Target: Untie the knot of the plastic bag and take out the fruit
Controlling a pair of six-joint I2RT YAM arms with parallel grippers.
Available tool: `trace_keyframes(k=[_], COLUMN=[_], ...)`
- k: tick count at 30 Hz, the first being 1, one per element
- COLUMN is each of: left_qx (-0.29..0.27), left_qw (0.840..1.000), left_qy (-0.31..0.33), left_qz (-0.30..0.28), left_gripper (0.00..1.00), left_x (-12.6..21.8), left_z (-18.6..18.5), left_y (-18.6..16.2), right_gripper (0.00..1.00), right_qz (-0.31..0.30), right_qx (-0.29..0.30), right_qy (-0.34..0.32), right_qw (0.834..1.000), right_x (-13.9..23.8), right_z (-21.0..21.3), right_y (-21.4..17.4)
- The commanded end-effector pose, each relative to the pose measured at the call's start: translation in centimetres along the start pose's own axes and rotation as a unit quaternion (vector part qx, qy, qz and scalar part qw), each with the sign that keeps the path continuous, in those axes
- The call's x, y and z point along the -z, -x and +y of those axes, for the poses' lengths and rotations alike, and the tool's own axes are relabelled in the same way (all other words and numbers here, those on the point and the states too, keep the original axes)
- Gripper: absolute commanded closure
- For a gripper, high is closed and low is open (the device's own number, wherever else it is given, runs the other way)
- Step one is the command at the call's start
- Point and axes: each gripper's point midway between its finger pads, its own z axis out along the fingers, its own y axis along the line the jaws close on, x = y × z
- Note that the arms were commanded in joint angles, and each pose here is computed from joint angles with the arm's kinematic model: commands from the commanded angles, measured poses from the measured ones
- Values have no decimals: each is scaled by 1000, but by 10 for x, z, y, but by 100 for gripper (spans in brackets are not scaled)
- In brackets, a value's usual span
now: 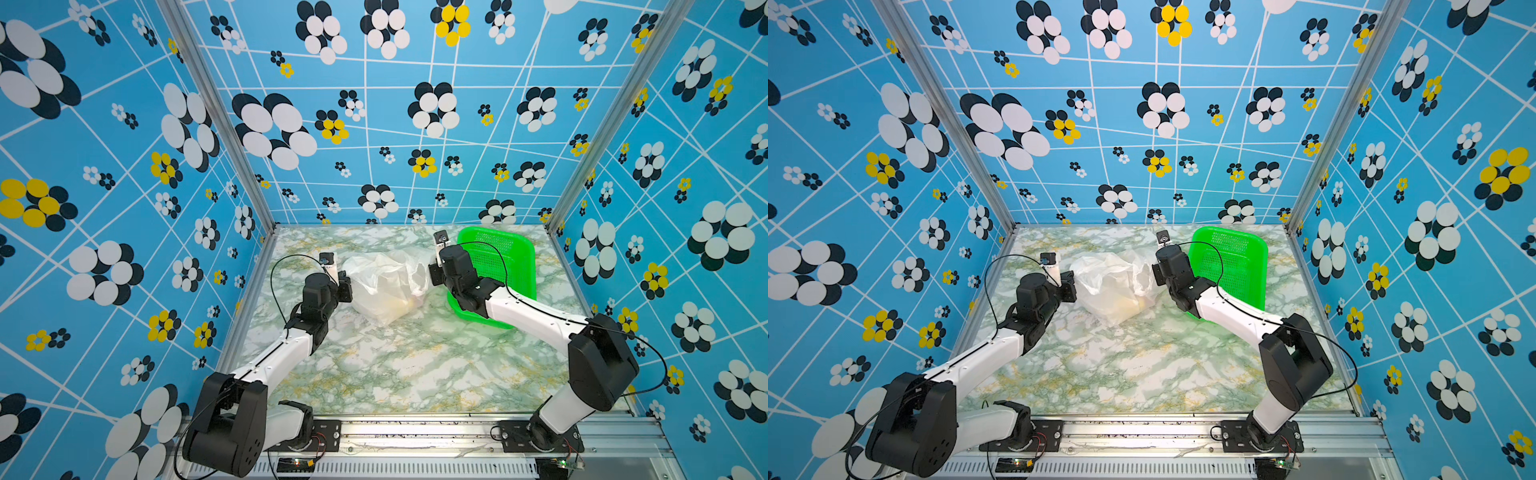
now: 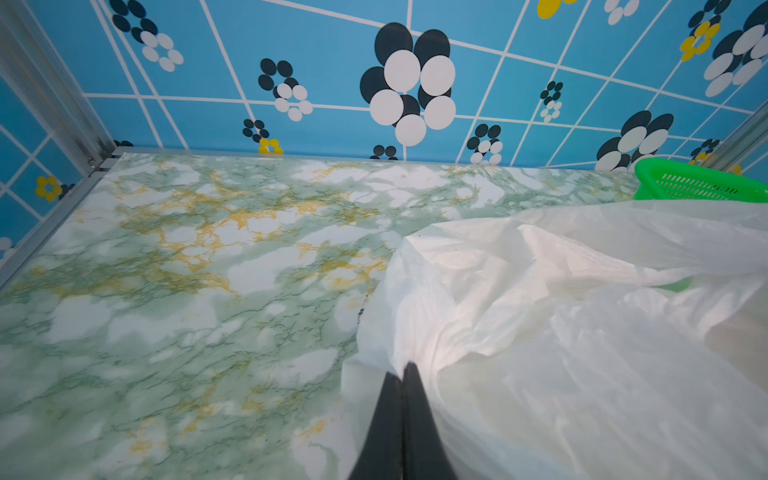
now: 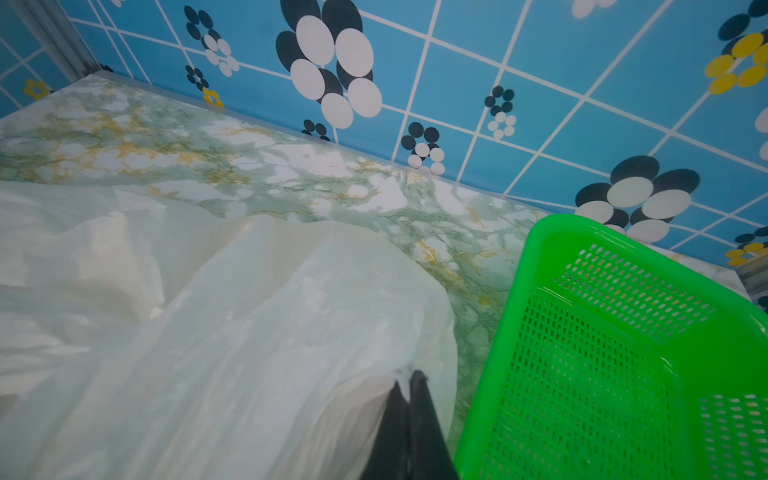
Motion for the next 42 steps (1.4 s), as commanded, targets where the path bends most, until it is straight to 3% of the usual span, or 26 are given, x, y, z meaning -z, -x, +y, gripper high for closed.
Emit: trace_keyframes(k=[1, 5, 9, 11, 14, 18, 22, 24, 25, 30, 36, 42], left_qx=[22, 26, 23, 10, -29, -87, -119, -129, -131, -130, -129, -128], left_qw=[999, 999, 997, 995, 989, 977, 968, 967, 967, 969, 973, 972], left_qy=[3, -6, -31, -41, -54, -93, -131, -141, -143, -139, -127, -127], left_qz=[-27, -40, -64, -94, -135, -172, -177, -169, -167, -159, -147, -147], left_gripper=[100, 95, 68, 49, 37, 30, 28, 27, 27, 25, 24, 24], left_x=[8, 13, 24, 36, 53, 71, 76, 73, 72, 67, 62, 63], left_z=[2, -1, -11, -17, -32, -58, -78, -84, -86, -87, -84, -83], left_y=[10, 18, 26, 29, 33, 27, 19, 18, 18, 15, 16, 15], right_gripper=[91, 64, 38, 26, 17, 15, 14, 11, 1, 1, 1, 1], right_qz=[-12, -36, -58, -80, -110, -125, -127, -124, -125, -133, -131, -151], right_qx=[-51, -69, -67, -43, 10, 83, 133, 149, 159, 222, 255, 247], right_qy=[-6, 26, 48, 77, 103, 134, 153, 157, 157, 142, 121, 81], right_qw=[999, 997, 995, 993, 988, 980, 971, 968, 967, 955, 950, 954], right_x=[10, 26, 42, 54, 72, 90, 100, 100, 100, 97, 81, 58], right_z=[-8, -4, -4, 7, 23, 37, 48, 53, 56, 76, 91, 99], right_y=[-3, 6, 11, 9, 0, -21, -35, -37, -36, -38, -30, -9])
